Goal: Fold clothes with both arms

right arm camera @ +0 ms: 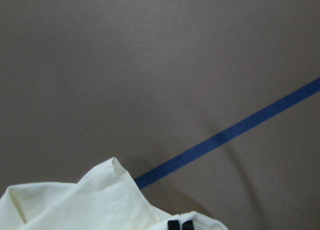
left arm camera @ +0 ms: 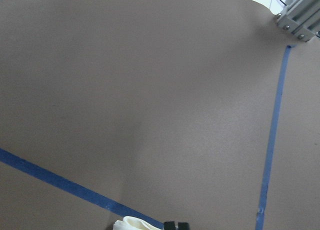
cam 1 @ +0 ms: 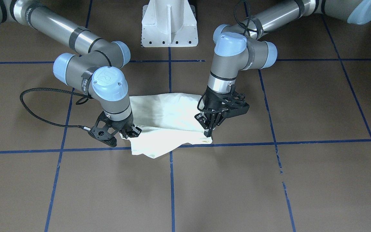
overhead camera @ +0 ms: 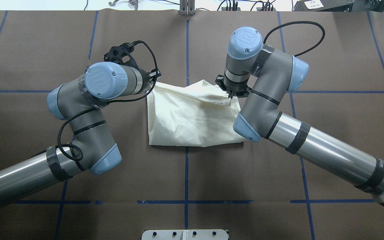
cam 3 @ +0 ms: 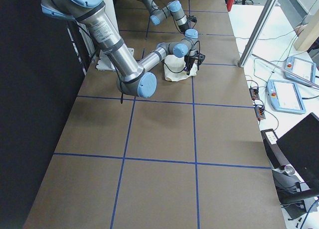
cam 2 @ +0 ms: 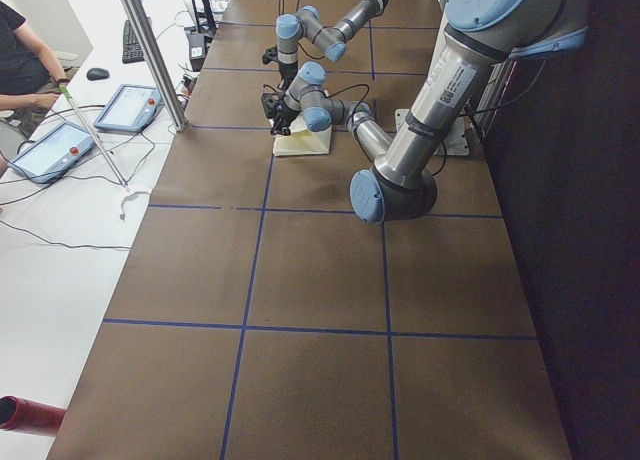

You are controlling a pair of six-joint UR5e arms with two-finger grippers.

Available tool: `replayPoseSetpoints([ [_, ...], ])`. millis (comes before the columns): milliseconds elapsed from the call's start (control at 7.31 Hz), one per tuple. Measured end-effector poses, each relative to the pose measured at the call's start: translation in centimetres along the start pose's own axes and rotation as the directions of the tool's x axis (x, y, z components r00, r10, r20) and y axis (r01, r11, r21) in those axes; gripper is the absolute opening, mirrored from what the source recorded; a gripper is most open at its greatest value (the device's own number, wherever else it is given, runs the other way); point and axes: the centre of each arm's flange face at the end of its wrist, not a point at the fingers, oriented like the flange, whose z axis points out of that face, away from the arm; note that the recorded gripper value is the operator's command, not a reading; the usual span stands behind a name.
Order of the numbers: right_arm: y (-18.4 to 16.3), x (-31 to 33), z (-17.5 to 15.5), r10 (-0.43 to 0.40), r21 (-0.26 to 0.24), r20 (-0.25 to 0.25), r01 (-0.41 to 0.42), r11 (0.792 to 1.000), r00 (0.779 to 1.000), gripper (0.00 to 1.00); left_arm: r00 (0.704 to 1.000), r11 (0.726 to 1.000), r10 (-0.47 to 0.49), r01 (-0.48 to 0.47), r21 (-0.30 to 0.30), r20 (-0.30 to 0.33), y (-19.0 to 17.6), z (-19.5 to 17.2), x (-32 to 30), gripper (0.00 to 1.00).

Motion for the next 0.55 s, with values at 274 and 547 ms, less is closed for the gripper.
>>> replayPoseSetpoints([
  [274, 0.0, 0.0, 0.0, -0.008, 0.001, 0.001, 0.008, 1.000, 1.000, 0.00, 1.000, 0.998, 0.001, -0.003, -0.056, -0.027, 0.4, -1.5, -2.4, 0.05],
  [547, -0.1, 0.0, 0.0, -0.013, 0.002, 0.001, 0.013, 1.000, 1.000, 0.00, 1.000, 0.998, -0.001, -0.001, -0.067, -0.024, 0.4, -1.9, -3.5, 0.34],
])
